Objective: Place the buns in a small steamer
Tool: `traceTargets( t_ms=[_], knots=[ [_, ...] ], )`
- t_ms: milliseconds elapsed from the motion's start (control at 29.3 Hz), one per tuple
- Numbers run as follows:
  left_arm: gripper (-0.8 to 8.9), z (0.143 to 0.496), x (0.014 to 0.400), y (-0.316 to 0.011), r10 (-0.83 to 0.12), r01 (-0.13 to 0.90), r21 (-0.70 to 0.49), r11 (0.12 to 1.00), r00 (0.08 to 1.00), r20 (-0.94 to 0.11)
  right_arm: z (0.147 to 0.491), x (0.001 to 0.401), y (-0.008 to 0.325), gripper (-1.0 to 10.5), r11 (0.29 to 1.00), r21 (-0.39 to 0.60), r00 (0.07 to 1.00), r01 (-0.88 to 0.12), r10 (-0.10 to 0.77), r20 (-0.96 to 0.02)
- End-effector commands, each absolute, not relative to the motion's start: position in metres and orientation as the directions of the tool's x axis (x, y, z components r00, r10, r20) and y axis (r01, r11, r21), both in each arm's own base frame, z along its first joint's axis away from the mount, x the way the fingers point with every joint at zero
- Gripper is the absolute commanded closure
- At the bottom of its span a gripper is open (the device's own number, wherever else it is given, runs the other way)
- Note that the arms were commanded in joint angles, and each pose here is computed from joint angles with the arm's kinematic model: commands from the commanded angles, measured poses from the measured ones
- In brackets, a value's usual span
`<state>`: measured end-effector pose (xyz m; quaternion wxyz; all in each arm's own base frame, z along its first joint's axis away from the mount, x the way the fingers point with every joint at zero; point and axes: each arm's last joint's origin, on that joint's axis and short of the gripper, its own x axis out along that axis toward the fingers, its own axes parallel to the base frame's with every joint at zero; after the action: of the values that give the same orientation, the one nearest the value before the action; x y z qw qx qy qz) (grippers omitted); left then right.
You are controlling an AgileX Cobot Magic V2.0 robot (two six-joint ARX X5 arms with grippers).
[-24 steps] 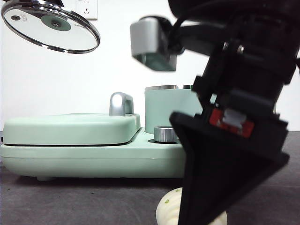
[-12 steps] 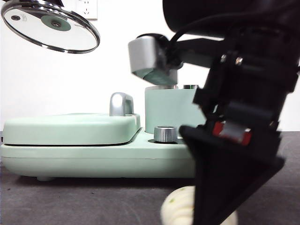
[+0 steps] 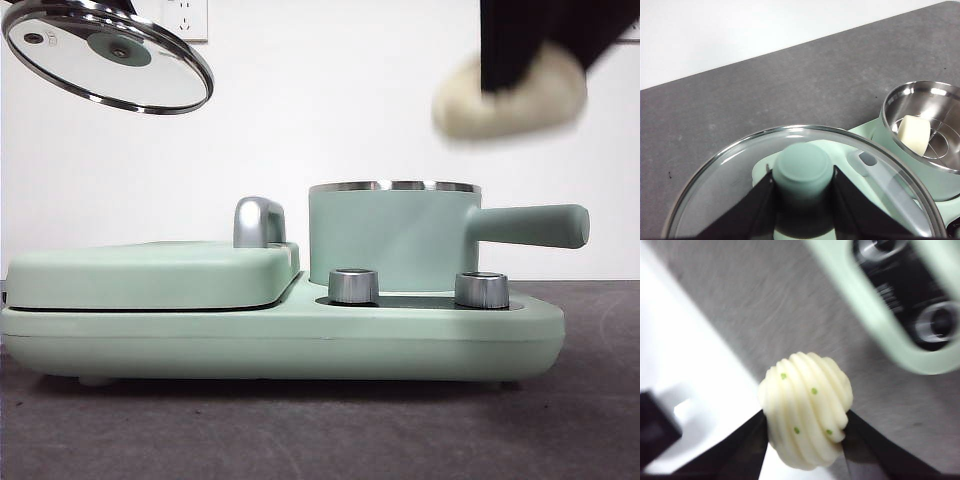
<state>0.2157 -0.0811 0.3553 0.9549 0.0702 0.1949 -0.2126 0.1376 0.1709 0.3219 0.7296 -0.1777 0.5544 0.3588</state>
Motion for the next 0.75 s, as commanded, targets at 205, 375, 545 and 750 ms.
traceTargets(
  t_ms=[205,375,545,750],
  knots=[
    [8.03,0.366,0.215,-0.081,-0.389,0.435,0.061,0.898,0.851,-0.353,0.356,0.179,0.165,7.4,0.726,0.103,0.217,-0.68,0.334,-0.917],
    [8.03,0.366,0.215,-0.081,-0.388,0.434,0.057,0.899,0.851,-0.353,0.351,0.22,0.171,7.4,0.748,0.081,0.241,-0.659,0.312,-0.919],
    [8.03,0.366,0.215,-0.081,-0.388,0.433,0.055,0.9,0.851,-0.354,0.351,0.258,0.181,7.4,0.762,0.067,0.3,-0.644,0.332,-0.895],
    [8.03,0.366,0.215,-0.081,-0.389,0.434,0.055,0.899,0.851,-0.353,0.337,0.294,0.19,7.4,0.786,0.07,0.288,-0.615,0.306,-0.908]
  ],
)
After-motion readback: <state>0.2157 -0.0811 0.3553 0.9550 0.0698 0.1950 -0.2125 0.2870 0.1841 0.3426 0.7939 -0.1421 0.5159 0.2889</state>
